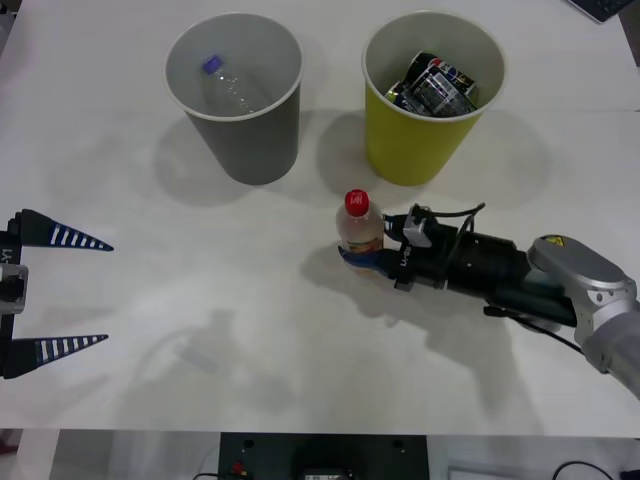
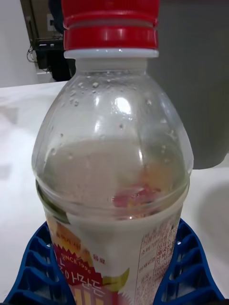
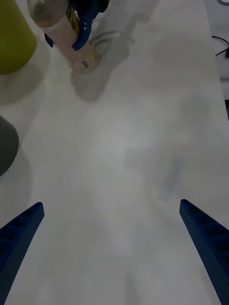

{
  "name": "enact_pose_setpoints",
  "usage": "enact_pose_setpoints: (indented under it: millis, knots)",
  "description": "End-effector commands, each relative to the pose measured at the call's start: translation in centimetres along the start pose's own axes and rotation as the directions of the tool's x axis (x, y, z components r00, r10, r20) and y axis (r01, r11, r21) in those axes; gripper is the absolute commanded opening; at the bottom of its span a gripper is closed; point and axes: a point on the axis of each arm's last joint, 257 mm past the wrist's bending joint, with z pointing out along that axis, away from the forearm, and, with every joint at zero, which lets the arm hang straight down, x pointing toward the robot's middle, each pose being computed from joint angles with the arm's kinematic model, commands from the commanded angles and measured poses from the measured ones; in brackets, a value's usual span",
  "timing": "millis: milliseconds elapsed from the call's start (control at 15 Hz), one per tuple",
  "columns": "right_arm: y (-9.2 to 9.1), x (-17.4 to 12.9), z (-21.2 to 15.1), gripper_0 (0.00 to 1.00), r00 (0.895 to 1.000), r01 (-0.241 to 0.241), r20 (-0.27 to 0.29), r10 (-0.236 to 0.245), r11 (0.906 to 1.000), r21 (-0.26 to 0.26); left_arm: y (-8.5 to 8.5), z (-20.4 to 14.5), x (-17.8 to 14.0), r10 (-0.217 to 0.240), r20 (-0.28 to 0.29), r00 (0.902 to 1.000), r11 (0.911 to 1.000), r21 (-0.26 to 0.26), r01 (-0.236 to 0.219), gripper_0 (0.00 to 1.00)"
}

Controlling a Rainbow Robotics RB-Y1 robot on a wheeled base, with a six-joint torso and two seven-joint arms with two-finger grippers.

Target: Put the can into the green bin and the plastic bottle into the gray bin

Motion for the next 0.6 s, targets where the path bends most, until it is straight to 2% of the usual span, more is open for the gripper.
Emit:
enact_pose_setpoints:
  millis: [67, 333, 600]
  knots:
    - [0.3, -0.1, -1.1, 0.0, 0.999, -0.018, -0.047, 0.016, 0.9989, -0.043, 0.0, 0.0, 0.0, 0.0, 0.0, 1.0, 1.0, 0.0, 0.0, 0.98]
    - [0.7, -0.8, -2.4, 0.0, 0.992, -0.064, -0.115, 0.054, 0.9942, -0.086, 0.0, 0.0, 0.0, 0.0, 0.0, 1.0, 1.0, 0.0, 0.0, 0.98]
    - [0.4, -1.6, -4.1, 0.0, 0.978, -0.096, -0.194, 0.08, 0.9923, -0.078, 0.0, 0.0, 0.0, 0.0, 0.0, 1.0, 1.0, 0.0, 0.0, 0.98]
